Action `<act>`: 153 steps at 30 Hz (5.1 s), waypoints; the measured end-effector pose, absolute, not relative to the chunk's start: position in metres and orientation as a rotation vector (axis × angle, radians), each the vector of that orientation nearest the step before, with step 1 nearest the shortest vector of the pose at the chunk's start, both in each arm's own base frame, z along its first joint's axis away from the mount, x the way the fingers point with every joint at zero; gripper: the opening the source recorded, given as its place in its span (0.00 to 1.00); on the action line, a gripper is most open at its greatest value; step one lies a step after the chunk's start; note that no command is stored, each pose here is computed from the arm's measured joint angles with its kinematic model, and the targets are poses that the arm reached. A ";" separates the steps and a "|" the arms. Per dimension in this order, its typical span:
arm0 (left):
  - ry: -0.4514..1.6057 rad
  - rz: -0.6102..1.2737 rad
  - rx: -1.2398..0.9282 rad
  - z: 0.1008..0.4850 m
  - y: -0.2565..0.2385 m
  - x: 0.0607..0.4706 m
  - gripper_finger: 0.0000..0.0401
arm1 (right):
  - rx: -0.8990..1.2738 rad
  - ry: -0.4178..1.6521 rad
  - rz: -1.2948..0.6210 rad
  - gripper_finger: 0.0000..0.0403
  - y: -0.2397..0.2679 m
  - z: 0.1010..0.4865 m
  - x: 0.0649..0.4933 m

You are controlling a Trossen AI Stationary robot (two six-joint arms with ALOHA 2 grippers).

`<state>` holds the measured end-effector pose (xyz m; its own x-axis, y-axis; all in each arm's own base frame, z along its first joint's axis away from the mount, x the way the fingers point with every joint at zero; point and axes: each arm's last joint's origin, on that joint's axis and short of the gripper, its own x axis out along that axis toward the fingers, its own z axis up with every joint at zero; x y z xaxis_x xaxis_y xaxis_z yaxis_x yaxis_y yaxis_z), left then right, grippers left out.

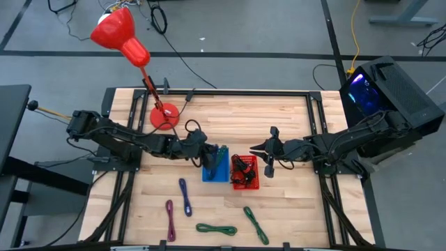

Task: Pick & Place USB Port
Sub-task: Put the purple charger cable into the blue bin, then put the pink charger cable into the blue bin

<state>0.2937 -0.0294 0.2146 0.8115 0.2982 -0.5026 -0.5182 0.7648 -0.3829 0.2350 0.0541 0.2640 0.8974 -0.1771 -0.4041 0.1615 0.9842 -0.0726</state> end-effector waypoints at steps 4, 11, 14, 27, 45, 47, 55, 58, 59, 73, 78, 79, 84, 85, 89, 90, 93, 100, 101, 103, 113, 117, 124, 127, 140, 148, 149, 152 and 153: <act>0.443 0.432 -0.545 0.215 -0.030 0.294 0.21 | -0.037 0.418 -0.176 0.15 0.054 0.255 0.234; 0.445 0.420 -0.539 0.215 -0.031 0.294 0.42 | -0.013 0.354 -0.173 0.15 0.053 0.238 0.231; 0.443 0.428 -0.511 0.215 -0.030 0.294 0.50 | -0.014 0.329 -0.170 0.15 0.053 0.241 0.232; 0.429 0.467 -0.467 0.218 -0.018 0.294 0.55 | -0.027 0.334 -0.168 0.15 0.053 0.240 0.232; 0.820 0.426 -0.616 0.220 -0.065 0.232 0.54 | -0.031 0.363 -0.170 0.15 0.053 0.238 0.231; 0.810 0.442 -0.649 0.221 -0.077 0.225 0.54 | -0.039 0.359 -0.168 0.15 0.053 0.238 0.231; 0.754 0.493 -0.854 0.220 -0.125 0.196 0.54 | -0.048 0.375 -0.164 0.15 0.053 0.237 0.231; 0.728 0.522 -0.925 0.217 -0.143 0.181 0.54 | -0.044 0.393 -0.121 0.15 0.054 0.235 0.230; 0.721 0.532 -0.952 0.216 -0.148 0.176 0.54 | -0.045 0.399 -0.105 0.15 0.054 0.235 0.230; 0.926 0.743 -1.266 0.171 -0.205 0.156 0.54 | -0.066 0.431 0.045 0.15 0.058 0.233 0.229; 0.925 0.743 -1.288 0.179 -0.222 0.171 0.54 | -0.073 0.462 0.049 0.15 0.058 0.230 0.228; 0.927 0.752 -1.285 0.180 -0.225 0.174 0.54 | -0.074 0.464 0.049 0.15 0.058 0.230 0.228; 1.047 0.844 -1.270 0.176 -0.239 0.191 0.54 | -0.069 0.474 0.084 0.15 0.059 0.229 0.227; 1.074 0.869 -1.257 0.175 -0.241 0.193 0.54 | -0.069 0.475 0.093 0.15 0.059 0.229 0.227; 1.105 0.913 -1.234 0.171 -0.249 0.201 0.54 | -0.064 0.480 0.127 0.15 0.060 0.229 0.227; 1.102 0.911 -1.243 0.172 -0.251 0.204 0.54 | -0.064 0.480 0.127 0.15 0.060 0.229 0.227; 1.092 0.923 -1.250 0.170 -0.255 0.214 0.54 | -0.065 0.482 0.127 0.15 0.060 0.228 0.227; 1.246 0.998 -1.236 0.152 -0.260 0.224 0.54 | -0.065 0.483 0.127 0.15 0.060 0.228 0.227; 1.258 1.006 -1.232 0.150 -0.260 0.224 0.54 | -0.065 0.483 0.127 0.15 0.060 0.228 0.227; 1.261 1.014 -1.229 0.147 -0.261 0.224 0.54 | -0.065 0.484 0.126 0.15 0.060 0.228 0.227; 1.217 0.994 -1.178 0.145 -0.259 0.225 0.38 | -0.062 0.485 0.125 0.15 0.060 0.228 0.227; 1.243 0.997 -1.154 0.143 -0.258 0.225 0.19 | -0.059 0.485 0.124 0.15 0.060 0.228 0.227; 1.258 0.998 -1.123 0.143 -0.258 0.223 0.06 | -0.059 0.487 0.125 0.15 0.060 0.228 0.227; 1.270 0.990 -1.091 0.143 -0.257 0.222 0.06 | -0.060 0.487 0.125 0.15 0.060 0.228 0.227; 0.888 0.979 -0.859 0.219 -0.230 0.220 0.06 | -0.062 0.486 0.123 0.15 0.060 0.228 0.227; 0.645 0.898 -0.615 0.250 -0.194 0.241 0.06 | -0.054 0.483 0.121 0.15 0.060 0.228 0.227; 0.642 0.901 -0.577 0.251 -0.189 0.245 0.06 | -0.050 0.482 0.120 0.15 0.060 0.229 0.227; 0.654 0.914 -0.472 0.254 -0.169 0.258 0.06 | -0.041 0.478 0.118 0.15 0.060 0.229 0.227; 0.669 0.921 -0.441 0.254 -0.162 0.263 0.06 | -0.041 0.477 0.118 0.15 0.060 0.229 0.227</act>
